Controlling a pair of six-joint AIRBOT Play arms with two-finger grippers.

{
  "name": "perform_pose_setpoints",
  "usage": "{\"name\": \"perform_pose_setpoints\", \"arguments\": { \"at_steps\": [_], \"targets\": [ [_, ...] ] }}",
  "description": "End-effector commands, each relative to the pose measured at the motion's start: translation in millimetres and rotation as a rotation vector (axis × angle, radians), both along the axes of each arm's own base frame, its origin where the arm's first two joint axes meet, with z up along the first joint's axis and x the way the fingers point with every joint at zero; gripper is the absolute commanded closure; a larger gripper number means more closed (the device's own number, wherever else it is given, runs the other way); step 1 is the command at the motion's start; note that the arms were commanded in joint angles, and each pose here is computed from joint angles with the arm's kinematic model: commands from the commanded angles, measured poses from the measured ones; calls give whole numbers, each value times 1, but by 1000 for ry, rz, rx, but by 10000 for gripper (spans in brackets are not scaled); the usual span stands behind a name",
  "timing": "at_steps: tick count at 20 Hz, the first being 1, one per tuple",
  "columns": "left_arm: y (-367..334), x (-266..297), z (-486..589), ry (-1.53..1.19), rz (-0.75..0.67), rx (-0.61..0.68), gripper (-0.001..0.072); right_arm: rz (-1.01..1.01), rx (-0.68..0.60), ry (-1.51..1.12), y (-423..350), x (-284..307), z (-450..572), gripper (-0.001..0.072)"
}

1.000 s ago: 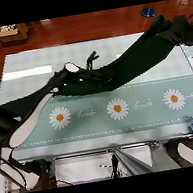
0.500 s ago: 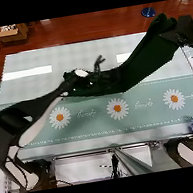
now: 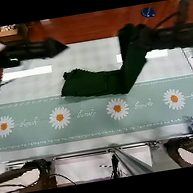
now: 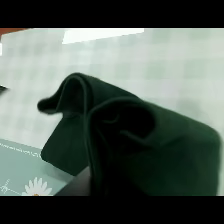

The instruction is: Fold the shirts.

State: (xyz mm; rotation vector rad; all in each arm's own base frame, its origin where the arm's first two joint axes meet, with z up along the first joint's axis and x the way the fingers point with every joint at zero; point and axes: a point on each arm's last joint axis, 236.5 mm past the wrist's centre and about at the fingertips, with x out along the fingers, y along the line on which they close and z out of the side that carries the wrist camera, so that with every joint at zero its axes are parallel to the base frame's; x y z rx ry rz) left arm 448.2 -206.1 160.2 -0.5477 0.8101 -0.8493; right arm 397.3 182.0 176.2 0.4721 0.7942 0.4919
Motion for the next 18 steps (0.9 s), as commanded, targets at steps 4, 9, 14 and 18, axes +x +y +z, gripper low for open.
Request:
{"name": "perform_pose_setpoints", "arguments": {
  "at_steps": [4, 9, 14, 18],
  "targets": [
    [115, -63, 63, -98, 76, 158, 682, 5, 133, -44, 125, 43, -54, 683],
    [127, -88, 64, -104, 94, 226, 682, 23, 180, 31, 206, 25, -119, 683],
    [123, -93, 48, -59, 81, 214, 682, 46, 196, 126, 256, -9, -168, 683],
    [122, -96, 32, -12, 76, 200, 682, -41, 256, 109, 260, 0, -166, 682]
  ]
}}
